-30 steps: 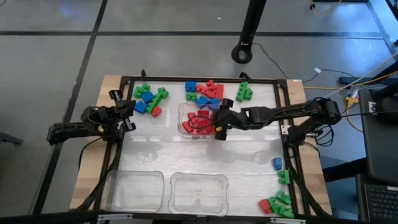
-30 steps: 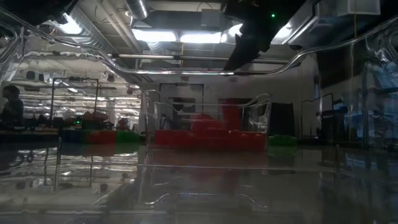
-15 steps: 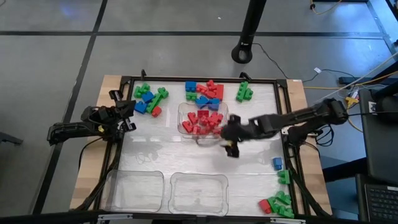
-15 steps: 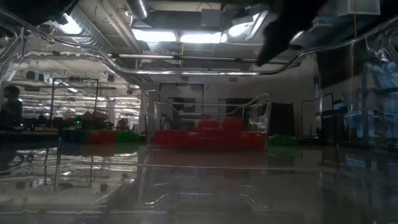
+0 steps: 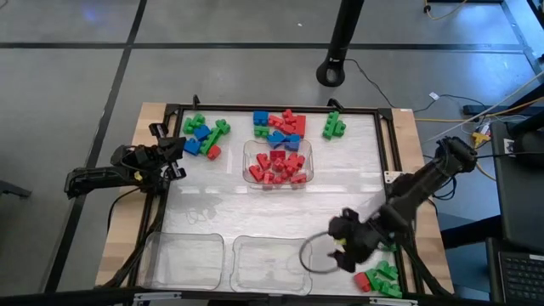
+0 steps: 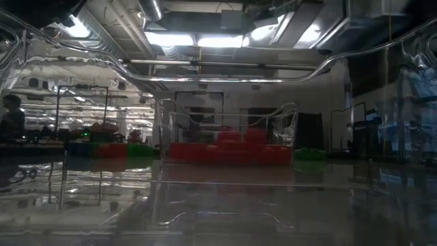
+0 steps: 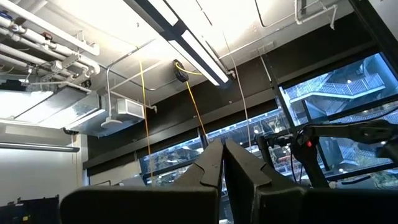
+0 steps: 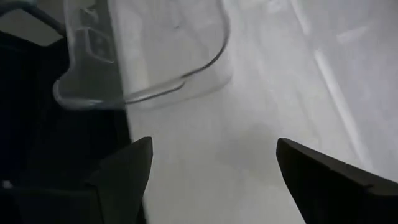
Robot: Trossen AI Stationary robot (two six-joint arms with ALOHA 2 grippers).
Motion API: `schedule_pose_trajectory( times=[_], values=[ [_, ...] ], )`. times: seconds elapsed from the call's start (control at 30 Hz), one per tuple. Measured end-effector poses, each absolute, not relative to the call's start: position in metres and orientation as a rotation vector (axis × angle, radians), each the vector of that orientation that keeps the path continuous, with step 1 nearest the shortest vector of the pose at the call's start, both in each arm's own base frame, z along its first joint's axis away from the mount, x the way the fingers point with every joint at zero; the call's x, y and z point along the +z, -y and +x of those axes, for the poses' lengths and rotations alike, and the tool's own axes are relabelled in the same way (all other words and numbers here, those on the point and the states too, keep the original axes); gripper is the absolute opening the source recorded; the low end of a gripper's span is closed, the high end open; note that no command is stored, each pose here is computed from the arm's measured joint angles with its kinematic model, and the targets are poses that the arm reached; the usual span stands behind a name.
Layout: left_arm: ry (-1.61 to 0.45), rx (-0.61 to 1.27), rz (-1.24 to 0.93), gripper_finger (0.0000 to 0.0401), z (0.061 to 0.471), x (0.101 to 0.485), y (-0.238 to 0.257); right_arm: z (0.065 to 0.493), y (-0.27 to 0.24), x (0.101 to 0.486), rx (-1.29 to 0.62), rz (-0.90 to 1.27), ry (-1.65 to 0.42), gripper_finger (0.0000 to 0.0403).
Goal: Sort blocks
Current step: Put the red game piece into the top right transparent bin
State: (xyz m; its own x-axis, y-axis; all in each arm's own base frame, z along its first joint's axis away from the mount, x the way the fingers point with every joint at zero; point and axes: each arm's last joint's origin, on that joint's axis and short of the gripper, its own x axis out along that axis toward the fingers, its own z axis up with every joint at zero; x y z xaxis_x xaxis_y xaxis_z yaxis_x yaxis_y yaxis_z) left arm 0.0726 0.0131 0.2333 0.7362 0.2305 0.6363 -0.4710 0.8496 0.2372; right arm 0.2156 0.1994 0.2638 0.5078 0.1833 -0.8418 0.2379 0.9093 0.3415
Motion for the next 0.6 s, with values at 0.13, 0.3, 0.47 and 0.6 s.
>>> schedule_pose_trajectory(
  times=[0.13,0.3,0.47,0.6],
  values=[
    [0.635,0.396,0.401,0.0006,0.073,0.233,-0.013,0.206,-0.222,0.253,-0.043,0.467,-1.049,0.0342],
    [0.635,0.398,0.406,0.0006,0.073,0.233,-0.013,0.197,-0.248,0.234,-0.049,0.525,-1.102,0.0342],
    [0.64,0.401,0.409,0.0006,0.072,0.234,-0.013,0.179,-0.271,0.217,-0.081,0.664,-1.272,0.0342],
    [0.64,0.404,0.417,0.0006,0.072,0.234,-0.013,0.164,-0.287,0.206,-0.114,0.762,-1.42,0.0342]
  ],
)
